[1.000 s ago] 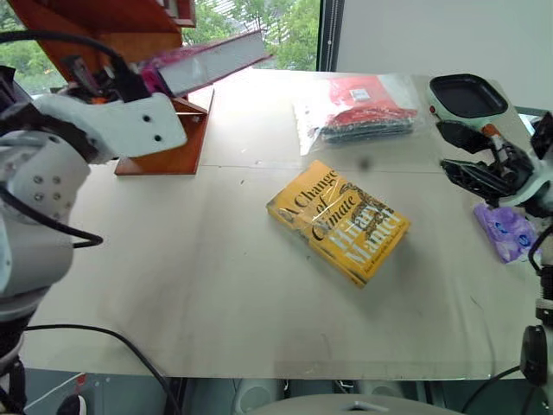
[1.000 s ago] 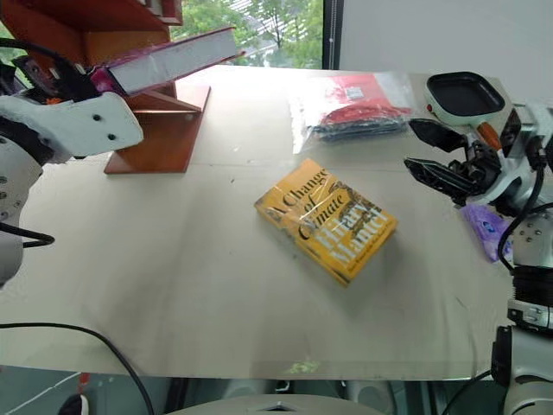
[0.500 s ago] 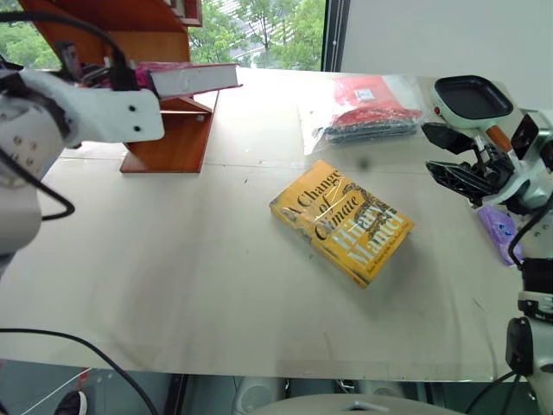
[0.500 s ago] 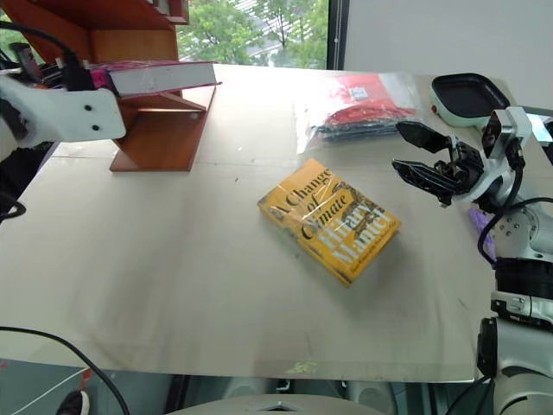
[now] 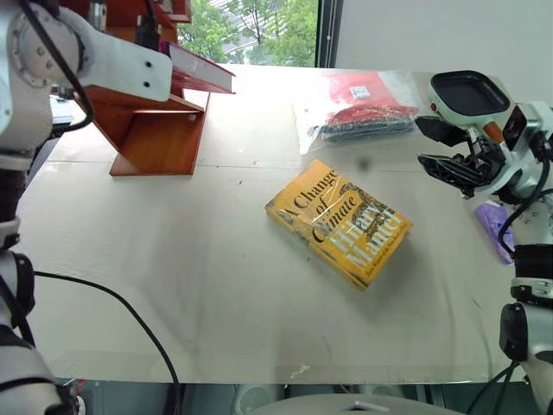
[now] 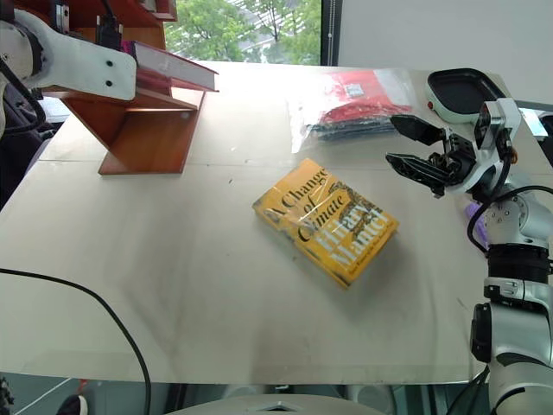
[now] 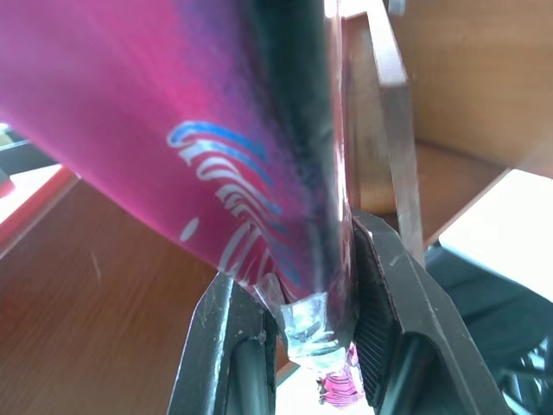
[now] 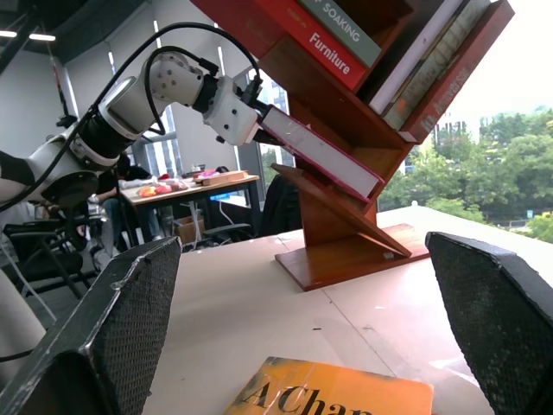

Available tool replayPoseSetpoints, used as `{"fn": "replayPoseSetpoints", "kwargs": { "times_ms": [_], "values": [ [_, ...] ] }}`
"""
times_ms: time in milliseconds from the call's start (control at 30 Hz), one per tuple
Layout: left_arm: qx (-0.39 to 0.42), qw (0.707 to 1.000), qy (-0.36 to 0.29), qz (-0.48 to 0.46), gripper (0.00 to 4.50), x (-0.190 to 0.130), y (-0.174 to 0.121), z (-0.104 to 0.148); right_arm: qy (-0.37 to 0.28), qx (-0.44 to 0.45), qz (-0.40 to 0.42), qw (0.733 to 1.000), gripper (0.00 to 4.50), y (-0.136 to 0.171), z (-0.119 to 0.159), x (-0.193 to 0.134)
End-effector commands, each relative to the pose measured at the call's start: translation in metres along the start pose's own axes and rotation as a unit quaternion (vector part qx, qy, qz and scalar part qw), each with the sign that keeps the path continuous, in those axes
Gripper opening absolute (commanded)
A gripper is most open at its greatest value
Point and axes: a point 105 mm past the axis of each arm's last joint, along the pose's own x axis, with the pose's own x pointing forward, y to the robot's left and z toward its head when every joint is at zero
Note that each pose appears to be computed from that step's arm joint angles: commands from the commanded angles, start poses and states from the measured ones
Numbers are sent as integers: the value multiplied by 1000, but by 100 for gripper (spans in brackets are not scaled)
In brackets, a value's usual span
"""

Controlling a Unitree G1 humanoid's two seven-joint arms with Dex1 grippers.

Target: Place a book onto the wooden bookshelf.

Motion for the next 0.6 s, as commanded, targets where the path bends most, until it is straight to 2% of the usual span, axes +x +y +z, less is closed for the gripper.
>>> {"fn": "replayPoseSetpoints", "kwargs": {
  "times_ms": [33,200,400,600],
  "values": [
    [8,1000,30,1,59,-10,10,-14,-19,-33,4,999,450,0,18,3],
    [30,998,54,-21,59,-9,14,-22,-19,-34,4,999,450,0,17,4],
    [13,999,41,-15,59,0,18,-13,-25,-36,2,999,450,4,16,3],
    [6,998,55,-42,59,1,8,-18,-26,-37,-6,999,450,5,16,1]
  ]
}}
